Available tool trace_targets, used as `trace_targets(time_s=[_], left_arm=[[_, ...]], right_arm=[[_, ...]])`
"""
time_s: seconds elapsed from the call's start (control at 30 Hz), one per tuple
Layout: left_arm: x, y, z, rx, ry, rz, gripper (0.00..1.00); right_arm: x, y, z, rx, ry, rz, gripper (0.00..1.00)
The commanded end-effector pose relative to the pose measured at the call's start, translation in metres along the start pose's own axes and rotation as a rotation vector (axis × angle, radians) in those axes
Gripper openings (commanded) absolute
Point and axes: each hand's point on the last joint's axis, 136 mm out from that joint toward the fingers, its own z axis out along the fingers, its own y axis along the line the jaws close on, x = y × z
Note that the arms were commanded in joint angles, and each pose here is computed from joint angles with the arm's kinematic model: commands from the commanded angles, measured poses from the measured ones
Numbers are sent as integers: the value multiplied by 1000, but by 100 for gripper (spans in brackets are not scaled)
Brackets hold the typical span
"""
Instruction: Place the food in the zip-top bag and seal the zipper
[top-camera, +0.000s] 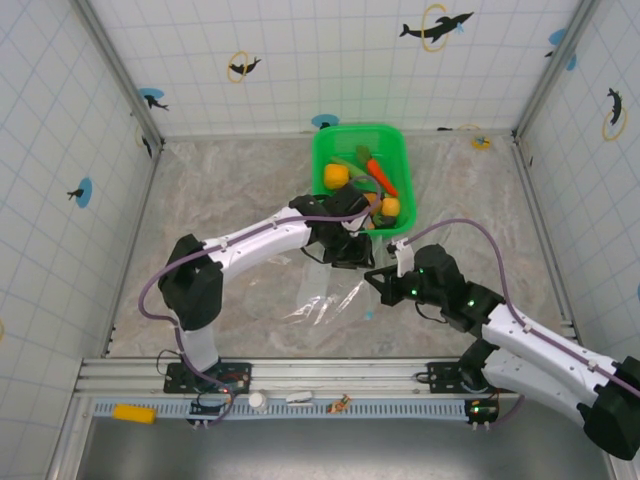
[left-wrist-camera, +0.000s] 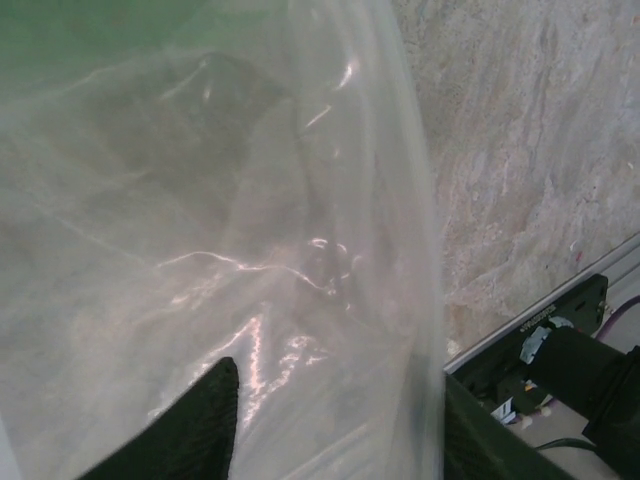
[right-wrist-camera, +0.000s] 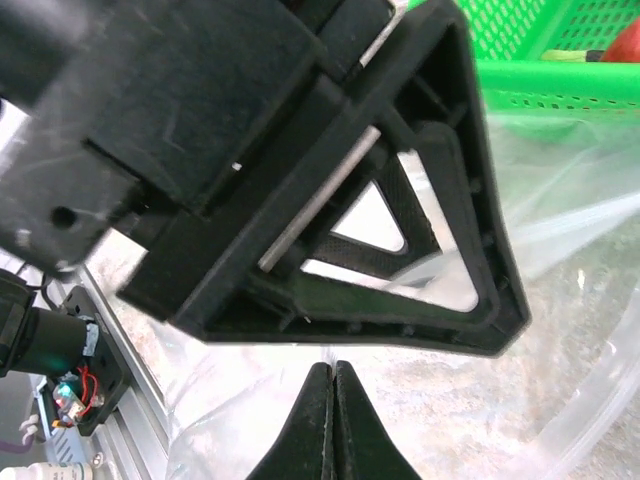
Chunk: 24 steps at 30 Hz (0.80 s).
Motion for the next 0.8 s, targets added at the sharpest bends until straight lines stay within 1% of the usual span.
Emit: trace_targets(time_s=[0.0, 0.1, 0.13, 0.17, 0.2, 0.23, 0.27, 0.3, 0.33, 0.37, 0.4, 0.43, 0.47, 0.5, 0.6, 0.67, 0.77], left_arm=[[-2, -3, -8, -23, -14, 31, 27], [-6, -9, -15, -7, -46, 44, 5], [-7, -11, -18, 0, -57, 54, 0], [-7, -11, -20, 6, -67, 64, 0], [-6, -12, -22, 16, -80, 72, 0], [-7, -10, -23, 15, -93, 77, 0], [-6, -7, -26, 5, -109, 87, 0], [-6, -4, -29, -13, -123, 103, 0], [-7, -2, -33, -26, -139, 117, 0], [-7, -1, -37, -36, -149, 134, 0], [-8, -2, -43, -44, -164, 147, 0], [-9, -3, -47, -46, -174, 163, 0], [-9, -6, -52, -42, -183, 183, 0], [-9, -10, -56, -36, -192, 206, 0], [-9, -20, -67, -31, -212, 262, 0], [-7, -23, -70, -26, -212, 277, 0], [1, -28, -69, -13, -188, 302, 0]], right_arm=[[-1, -8, -3, 49, -17, -7, 0], [4, -15, -2, 81, -6, 16, 0], [3, -18, -2, 94, -12, 34, 0], [-2, -17, -4, 92, -30, 57, 6], [-9, -15, -6, 78, -53, 70, 18], [-17, -13, -9, 70, -77, 79, 28], [-26, -15, -14, 87, -108, 106, 40], [-35, -24, -20, 134, -140, 153, 53], [-42, -33, -26, 178, -163, 195, 61], [-47, -40, -31, 199, -177, 228, 64], [-51, -43, -36, 185, -185, 252, 64], [-52, -40, -37, 140, -185, 257, 65], [-54, -32, -37, 60, -188, 241, 69], [-52, -29, -37, 18, -180, 237, 73], [-34, -46, -26, 58, -92, 295, 73], [-26, -42, -16, -7, -40, 330, 73], [-32, -26, -6, -127, -31, 364, 72]])
